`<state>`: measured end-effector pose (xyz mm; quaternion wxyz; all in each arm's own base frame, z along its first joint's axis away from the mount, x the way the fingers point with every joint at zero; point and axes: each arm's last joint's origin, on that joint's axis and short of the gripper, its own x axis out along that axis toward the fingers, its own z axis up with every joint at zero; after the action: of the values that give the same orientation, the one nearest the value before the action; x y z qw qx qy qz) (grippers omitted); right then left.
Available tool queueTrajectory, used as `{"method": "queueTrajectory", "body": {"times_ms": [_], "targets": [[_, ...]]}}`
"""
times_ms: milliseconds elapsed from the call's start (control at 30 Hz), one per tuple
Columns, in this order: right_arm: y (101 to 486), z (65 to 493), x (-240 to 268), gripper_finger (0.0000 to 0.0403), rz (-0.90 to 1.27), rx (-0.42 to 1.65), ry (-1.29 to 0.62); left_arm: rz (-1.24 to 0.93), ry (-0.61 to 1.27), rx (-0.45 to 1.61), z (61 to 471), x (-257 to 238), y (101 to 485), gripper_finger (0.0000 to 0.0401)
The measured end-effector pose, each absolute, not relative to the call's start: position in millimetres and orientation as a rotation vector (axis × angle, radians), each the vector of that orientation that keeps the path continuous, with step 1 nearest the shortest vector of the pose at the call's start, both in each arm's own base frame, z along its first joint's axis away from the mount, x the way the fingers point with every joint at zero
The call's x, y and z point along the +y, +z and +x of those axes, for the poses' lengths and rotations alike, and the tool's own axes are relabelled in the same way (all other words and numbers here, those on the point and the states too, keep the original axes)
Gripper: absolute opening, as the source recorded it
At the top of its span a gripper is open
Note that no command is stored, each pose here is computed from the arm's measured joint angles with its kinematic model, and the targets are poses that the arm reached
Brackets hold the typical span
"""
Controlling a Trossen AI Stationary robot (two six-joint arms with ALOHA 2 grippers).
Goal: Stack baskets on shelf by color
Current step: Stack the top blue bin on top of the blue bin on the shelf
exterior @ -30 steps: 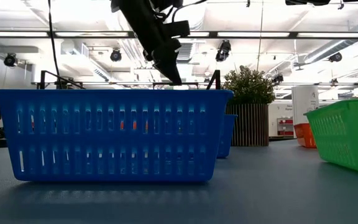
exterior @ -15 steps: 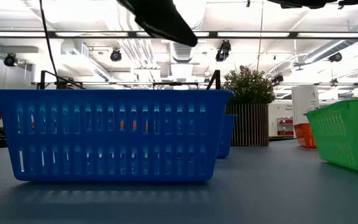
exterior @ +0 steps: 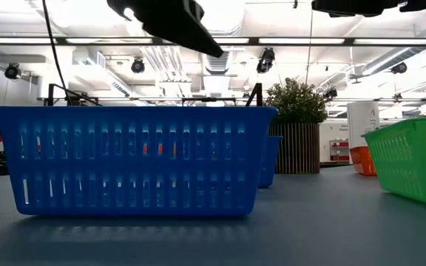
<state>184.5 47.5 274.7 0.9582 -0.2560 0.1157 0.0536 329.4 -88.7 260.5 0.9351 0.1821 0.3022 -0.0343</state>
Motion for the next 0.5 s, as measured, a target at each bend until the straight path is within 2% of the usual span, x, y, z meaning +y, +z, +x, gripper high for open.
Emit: {"method": "queueTrajectory", "body": {"times_ms": [200,333,500], "targets": [[277,198,49,0.0034,-0.393,0.179,0.005,0.396,-0.060,0.600,303,-75,261,0.0081],[273,207,52,0.0020,-0.366,0.192,0.002,0.396,-0.031,0.574,282,-65,262,0.0081],[288,221,56,0.0009,-0.278,0.167,-0.009,0.436,-0.028,0.545,257,-54,262,0.0081]]}}
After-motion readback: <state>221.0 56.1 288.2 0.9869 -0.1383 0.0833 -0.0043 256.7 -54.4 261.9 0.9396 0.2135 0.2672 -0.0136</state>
